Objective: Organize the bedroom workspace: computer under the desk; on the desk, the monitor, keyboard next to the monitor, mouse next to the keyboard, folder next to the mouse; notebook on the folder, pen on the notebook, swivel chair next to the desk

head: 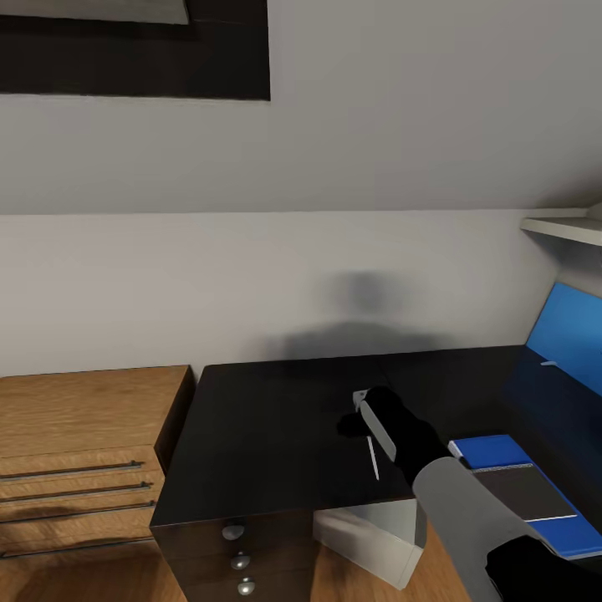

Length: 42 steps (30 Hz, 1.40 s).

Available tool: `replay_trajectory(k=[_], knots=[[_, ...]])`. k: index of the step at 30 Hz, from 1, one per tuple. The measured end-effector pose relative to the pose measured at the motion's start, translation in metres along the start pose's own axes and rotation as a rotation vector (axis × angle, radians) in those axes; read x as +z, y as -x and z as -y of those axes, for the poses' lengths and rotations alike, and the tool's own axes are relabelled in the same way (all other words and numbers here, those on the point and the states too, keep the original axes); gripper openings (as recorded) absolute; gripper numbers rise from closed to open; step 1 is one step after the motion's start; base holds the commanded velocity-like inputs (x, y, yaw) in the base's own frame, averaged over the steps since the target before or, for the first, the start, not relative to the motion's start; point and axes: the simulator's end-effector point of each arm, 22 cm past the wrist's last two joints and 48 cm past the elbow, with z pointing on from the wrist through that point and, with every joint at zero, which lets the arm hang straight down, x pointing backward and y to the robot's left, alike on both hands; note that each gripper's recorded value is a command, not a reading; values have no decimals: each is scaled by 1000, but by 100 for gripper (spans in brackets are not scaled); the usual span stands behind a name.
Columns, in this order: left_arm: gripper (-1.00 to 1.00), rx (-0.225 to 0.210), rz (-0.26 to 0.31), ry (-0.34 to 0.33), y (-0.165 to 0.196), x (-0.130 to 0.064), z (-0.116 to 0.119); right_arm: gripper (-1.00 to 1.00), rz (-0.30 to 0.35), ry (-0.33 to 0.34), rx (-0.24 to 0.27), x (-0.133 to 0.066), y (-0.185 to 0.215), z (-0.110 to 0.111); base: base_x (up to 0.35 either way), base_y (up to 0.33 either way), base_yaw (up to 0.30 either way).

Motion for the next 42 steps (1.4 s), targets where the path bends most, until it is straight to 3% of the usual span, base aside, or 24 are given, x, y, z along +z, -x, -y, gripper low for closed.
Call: replay_trajectory(k=[17, 42], knots=[[100, 3, -9, 9, -4, -1, -7, 100, 5, 7, 8, -1, 2, -3, 0, 0, 0], [100, 3, -4, 12, -2, 0, -8, 100, -18, 17, 142, 4, -5, 25, 0, 0, 0]])
